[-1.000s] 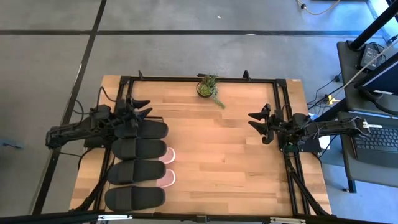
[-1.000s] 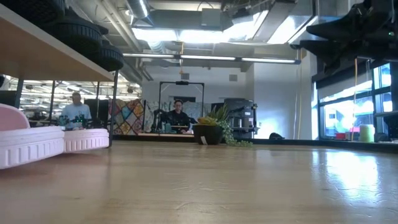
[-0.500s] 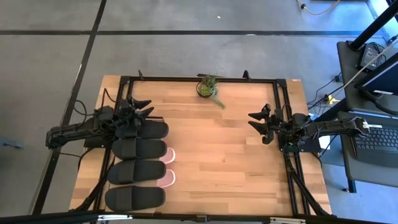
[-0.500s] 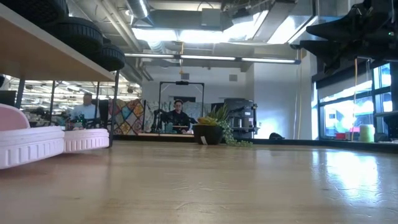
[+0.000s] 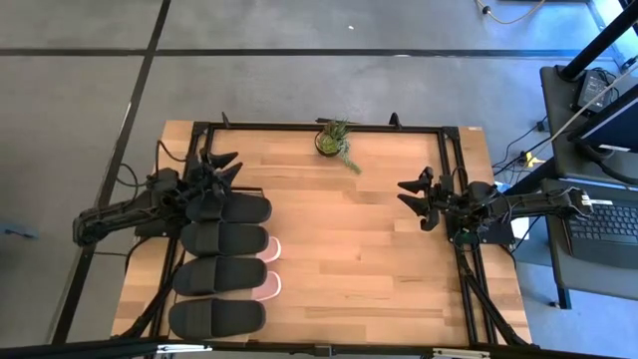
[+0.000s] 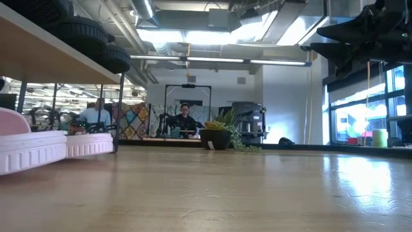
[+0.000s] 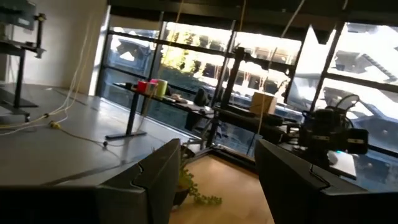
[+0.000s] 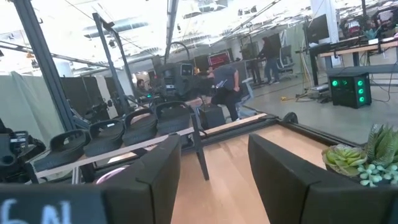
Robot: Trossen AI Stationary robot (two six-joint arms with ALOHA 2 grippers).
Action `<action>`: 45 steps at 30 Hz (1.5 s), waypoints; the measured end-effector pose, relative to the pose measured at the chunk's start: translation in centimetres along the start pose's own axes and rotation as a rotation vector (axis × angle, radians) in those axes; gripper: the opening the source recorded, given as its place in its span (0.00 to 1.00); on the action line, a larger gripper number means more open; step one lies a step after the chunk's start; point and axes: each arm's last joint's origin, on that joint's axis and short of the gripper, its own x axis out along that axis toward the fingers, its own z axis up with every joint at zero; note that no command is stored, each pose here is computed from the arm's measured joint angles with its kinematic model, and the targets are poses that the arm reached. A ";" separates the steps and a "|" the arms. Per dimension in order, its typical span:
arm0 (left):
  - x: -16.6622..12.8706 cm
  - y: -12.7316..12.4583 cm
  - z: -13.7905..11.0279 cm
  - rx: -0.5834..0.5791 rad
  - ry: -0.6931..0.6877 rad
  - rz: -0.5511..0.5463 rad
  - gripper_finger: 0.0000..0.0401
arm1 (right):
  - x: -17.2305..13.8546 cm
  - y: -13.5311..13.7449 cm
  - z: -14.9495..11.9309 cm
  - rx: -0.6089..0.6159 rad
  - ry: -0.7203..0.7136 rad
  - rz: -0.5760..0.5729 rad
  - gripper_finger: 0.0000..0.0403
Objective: Pick and place slides into the shelf
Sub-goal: Return to Home Position
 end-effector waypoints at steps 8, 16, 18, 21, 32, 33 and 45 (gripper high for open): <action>0.2 1.5 0.5 0.045 -0.047 0.136 0.49 | 0.0 0.0 0.0 0.019 0.001 0.000 0.47; 0.0 3.5 0.4 0.089 -0.020 0.337 0.49 | 0.0 0.0 0.0 0.026 0.002 -0.001 0.47; -0.2 4.0 0.2 0.078 -0.005 0.387 0.50 | 0.0 0.0 0.0 0.035 0.002 -0.001 0.47; -0.3 4.5 0.1 0.077 0.012 0.410 0.50 | 0.0 0.0 -0.1 0.045 0.006 -0.002 0.47; -0.6 5.6 -0.6 0.058 0.038 0.444 0.50 | 0.0 0.0 -0.1 0.016 0.015 -0.004 0.47; -0.5 5.7 -0.6 0.061 0.023 0.435 0.50 | 0.0 0.0 -0.1 0.015 0.015 -0.004 0.47; -0.6 6.0 -0.6 0.150 0.002 0.452 0.50 | 0.0 0.0 -0.2 -0.031 0.022 -0.005 0.47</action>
